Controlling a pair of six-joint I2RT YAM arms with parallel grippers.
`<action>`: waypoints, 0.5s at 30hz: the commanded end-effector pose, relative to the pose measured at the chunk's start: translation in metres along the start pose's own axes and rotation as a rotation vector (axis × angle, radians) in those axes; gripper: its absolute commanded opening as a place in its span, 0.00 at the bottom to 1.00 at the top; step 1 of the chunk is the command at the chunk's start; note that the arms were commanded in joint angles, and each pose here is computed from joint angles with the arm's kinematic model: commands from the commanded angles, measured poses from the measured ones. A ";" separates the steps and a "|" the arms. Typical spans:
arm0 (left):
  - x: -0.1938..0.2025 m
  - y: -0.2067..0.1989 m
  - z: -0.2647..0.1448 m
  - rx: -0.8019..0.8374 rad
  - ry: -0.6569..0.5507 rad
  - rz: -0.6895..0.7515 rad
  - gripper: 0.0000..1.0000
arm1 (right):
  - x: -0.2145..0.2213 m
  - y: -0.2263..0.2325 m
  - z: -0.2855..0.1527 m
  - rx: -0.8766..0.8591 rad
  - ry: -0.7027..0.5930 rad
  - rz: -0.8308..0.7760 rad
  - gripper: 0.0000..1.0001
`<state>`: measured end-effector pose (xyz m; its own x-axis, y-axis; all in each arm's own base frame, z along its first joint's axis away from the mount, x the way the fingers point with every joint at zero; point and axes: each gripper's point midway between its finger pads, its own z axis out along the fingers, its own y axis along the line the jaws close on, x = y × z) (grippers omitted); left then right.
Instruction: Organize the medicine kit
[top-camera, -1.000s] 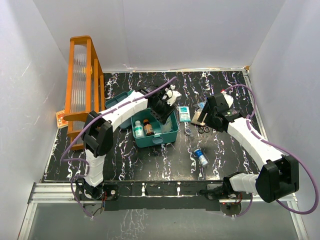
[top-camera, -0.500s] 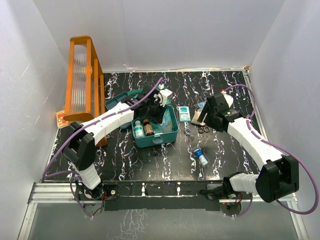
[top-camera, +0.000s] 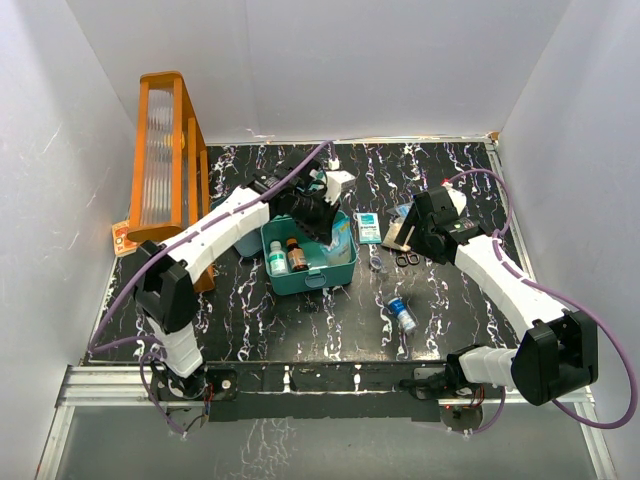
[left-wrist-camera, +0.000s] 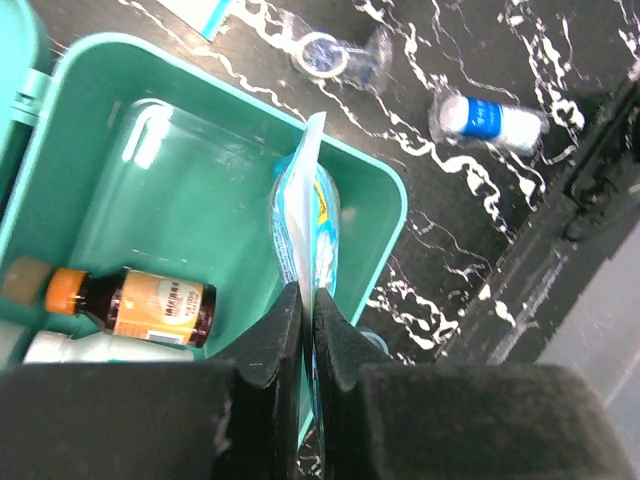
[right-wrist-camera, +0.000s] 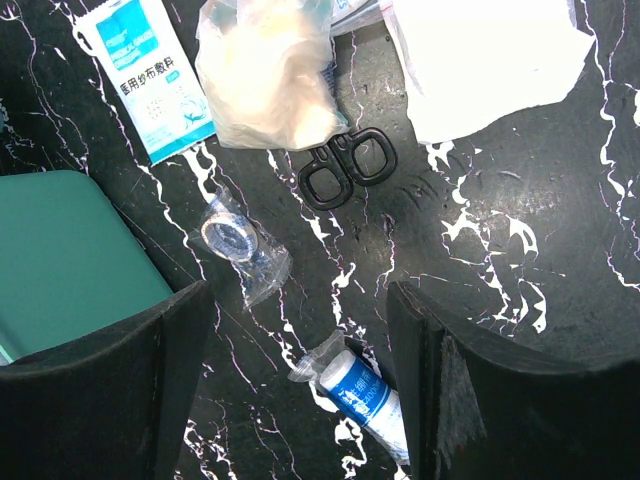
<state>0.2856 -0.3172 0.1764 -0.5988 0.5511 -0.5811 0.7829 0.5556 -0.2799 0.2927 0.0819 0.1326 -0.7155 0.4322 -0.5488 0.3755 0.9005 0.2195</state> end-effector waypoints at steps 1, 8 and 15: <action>0.030 -0.022 -0.002 0.152 0.155 -0.049 0.01 | -0.017 0.009 -0.010 -0.041 -0.059 0.016 0.67; 0.040 -0.004 0.012 0.088 0.192 -0.033 0.04 | -0.017 0.008 -0.012 -0.045 -0.064 0.017 0.67; 0.028 0.023 0.029 -0.015 0.200 -0.019 0.35 | -0.019 0.012 -0.014 -0.061 -0.063 0.023 0.67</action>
<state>0.2755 -0.3086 0.1292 -0.6383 0.6482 -0.4152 0.7697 0.5485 -0.3267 0.2920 0.0824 0.1361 -0.7104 0.4345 -0.5536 0.3711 0.8997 0.2299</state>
